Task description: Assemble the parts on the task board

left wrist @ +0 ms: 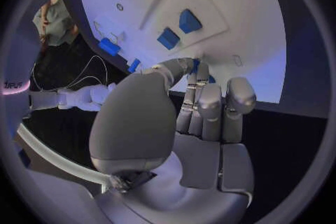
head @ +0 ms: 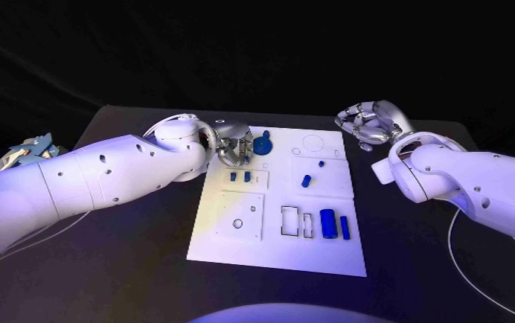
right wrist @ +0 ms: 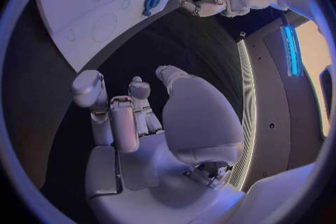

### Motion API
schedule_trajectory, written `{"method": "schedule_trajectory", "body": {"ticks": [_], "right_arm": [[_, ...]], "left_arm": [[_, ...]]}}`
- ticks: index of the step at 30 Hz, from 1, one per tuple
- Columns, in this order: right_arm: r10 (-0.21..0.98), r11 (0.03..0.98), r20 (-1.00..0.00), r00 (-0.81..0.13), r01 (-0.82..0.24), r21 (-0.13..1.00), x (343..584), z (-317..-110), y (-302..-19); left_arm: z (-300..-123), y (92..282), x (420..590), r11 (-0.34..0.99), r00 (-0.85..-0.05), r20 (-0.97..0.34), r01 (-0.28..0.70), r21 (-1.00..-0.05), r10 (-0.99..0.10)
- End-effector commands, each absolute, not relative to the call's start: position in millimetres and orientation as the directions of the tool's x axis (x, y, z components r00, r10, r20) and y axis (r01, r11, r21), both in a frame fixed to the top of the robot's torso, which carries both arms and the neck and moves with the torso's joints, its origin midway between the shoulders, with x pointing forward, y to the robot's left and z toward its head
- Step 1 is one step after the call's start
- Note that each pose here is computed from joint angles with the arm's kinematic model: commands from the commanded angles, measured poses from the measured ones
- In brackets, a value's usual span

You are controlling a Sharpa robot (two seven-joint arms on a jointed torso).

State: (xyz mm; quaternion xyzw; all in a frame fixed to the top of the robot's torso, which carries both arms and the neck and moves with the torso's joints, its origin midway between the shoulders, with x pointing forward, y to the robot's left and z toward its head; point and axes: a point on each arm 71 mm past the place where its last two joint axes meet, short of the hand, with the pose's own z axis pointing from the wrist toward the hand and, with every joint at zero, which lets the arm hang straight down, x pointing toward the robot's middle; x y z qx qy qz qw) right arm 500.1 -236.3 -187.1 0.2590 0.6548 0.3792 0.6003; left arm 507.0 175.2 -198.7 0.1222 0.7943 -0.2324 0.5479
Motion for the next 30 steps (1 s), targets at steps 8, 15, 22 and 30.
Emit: {"method": "schedule_trajectory", "body": {"ticks": [8,15,22,30], "right_arm": [[0.789,0.582,-0.597,-0.146,-0.132,0.802,499.6,-186.0,-235.5],[0.789,0.582,-0.597,-0.146,-0.133,0.802,499.3,-185.9,-235.4],[0.788,0.583,-0.598,-0.147,-0.134,0.801,499.1,-185.8,-235.1],[0.788,0.583,-0.598,-0.145,-0.135,0.801,499.0,-185.5,-235.3]], "left_arm": [[-204.4,177.4,505.7,0.880,-0.416,-0.909,0.426,-0.209,-0.015],[-204.2,176.6,505.0,0.876,-0.417,-0.909,0.433,-0.212,-0.013],[-203.3,175.3,504.7,0.869,-0.412,-0.911,0.441,-0.225,-0.027],[-203.5,176.6,506.2,0.872,-0.412,-0.910,0.426,-0.240,-0.049]]}}
